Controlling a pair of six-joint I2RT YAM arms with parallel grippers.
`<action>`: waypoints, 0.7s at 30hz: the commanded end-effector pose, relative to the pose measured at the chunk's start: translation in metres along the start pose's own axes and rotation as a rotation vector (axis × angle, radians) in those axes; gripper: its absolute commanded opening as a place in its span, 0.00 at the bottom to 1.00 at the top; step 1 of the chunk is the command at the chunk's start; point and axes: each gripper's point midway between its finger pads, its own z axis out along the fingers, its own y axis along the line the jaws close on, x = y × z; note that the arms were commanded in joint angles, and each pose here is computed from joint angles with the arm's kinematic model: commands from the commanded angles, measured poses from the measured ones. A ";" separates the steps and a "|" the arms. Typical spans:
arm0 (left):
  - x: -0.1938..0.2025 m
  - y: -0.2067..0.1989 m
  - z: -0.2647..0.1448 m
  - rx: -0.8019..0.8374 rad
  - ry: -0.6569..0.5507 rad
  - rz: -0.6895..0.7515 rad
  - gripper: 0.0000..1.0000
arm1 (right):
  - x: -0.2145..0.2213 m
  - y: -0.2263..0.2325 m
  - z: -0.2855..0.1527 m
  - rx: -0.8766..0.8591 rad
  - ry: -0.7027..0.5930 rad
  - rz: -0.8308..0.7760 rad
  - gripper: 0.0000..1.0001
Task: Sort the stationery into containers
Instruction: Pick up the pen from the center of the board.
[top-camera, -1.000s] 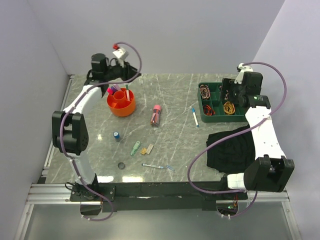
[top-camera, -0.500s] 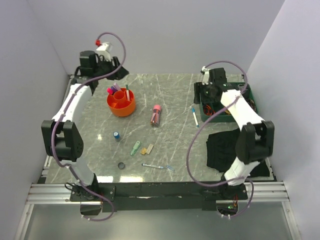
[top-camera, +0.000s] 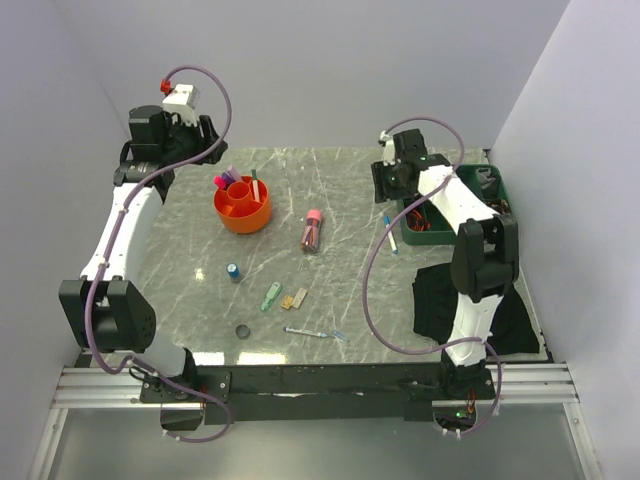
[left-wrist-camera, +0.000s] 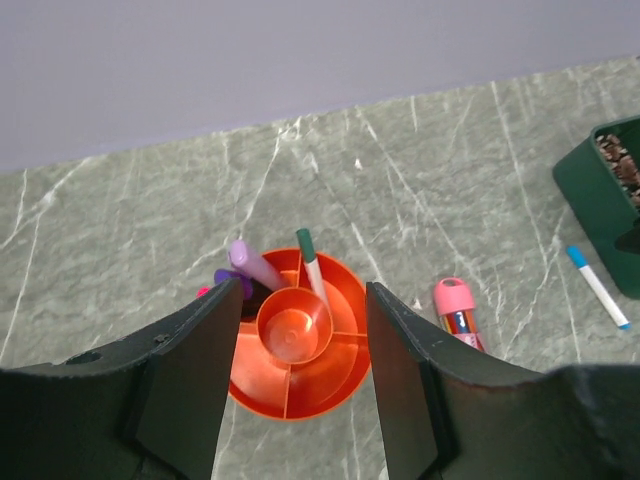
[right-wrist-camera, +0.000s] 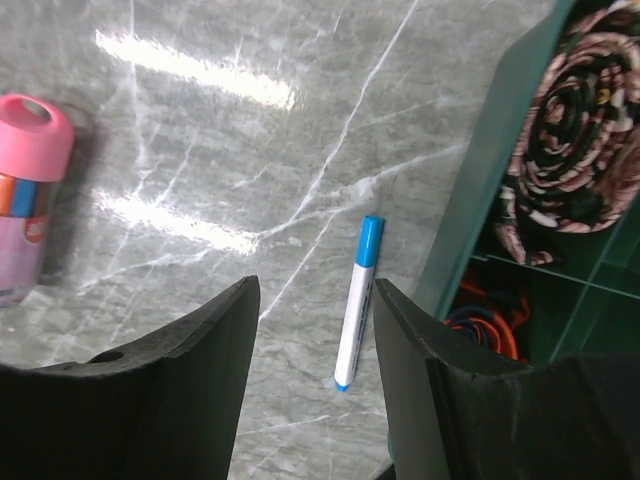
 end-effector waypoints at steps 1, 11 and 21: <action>-0.007 0.006 -0.012 -0.038 -0.026 0.041 0.58 | 0.005 -0.007 0.011 0.075 0.031 -0.044 0.57; -0.012 0.003 -0.015 -0.026 -0.040 0.046 0.58 | 0.043 -0.019 0.032 0.141 0.147 -0.052 0.52; -0.004 0.001 -0.011 -0.012 -0.023 0.031 0.58 | 0.065 -0.015 0.052 0.126 0.219 -0.047 0.52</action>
